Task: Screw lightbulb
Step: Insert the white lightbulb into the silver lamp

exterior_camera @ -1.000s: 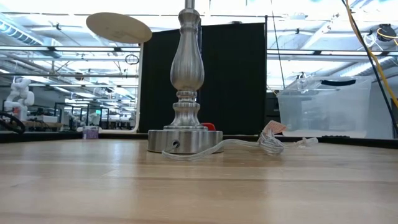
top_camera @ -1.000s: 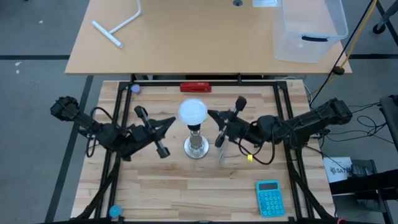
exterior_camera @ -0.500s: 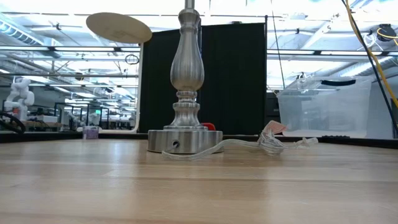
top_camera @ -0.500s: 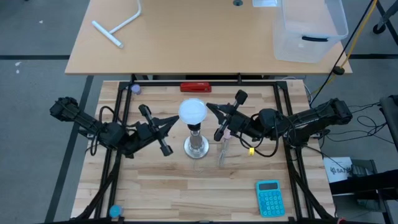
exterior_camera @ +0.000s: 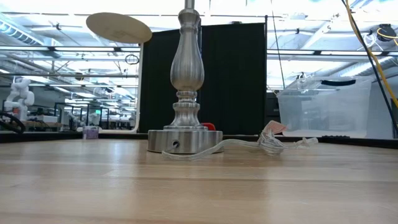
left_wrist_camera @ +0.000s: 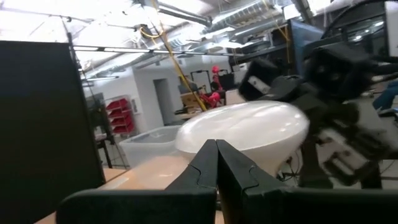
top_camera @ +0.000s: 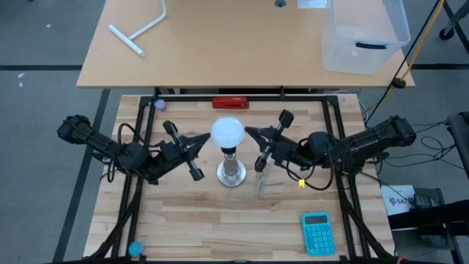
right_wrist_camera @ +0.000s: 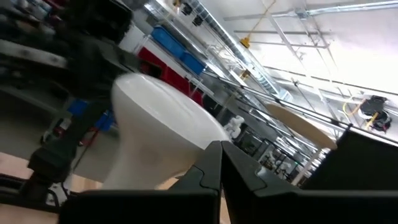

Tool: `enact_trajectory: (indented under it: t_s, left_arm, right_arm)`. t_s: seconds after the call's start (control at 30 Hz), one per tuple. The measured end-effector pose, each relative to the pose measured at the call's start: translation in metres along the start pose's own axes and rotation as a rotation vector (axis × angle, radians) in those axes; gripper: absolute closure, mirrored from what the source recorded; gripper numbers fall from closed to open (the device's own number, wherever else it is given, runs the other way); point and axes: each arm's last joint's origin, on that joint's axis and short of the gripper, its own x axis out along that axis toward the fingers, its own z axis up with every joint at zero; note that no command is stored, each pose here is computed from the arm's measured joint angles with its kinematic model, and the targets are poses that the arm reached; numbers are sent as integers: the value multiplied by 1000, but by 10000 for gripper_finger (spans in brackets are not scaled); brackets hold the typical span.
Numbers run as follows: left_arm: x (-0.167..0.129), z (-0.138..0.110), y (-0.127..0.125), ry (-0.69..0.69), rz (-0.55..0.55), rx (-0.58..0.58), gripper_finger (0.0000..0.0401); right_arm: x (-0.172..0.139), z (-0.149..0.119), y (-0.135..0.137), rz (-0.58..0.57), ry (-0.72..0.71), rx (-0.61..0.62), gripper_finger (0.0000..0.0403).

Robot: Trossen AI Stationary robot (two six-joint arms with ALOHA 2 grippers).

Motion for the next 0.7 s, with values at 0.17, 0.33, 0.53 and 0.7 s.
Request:
enact_trajectory:
  t_s: [0.17,0.33,0.53,0.7]
  left_arm:
    - [7,-5,5,29,42,-20,401]
    - [16,-15,10,71,59,-32,401]
    - [18,-15,14,69,85,-28,401]
    - [6,0,16,18,63,-29,401]
  right_arm:
    - [-5,6,10,68,-40,-4,403]
    - [-10,8,17,112,-38,-13,403]
    - [-13,5,24,163,10,-31,403]
    - [-11,1,23,132,62,-52,403]
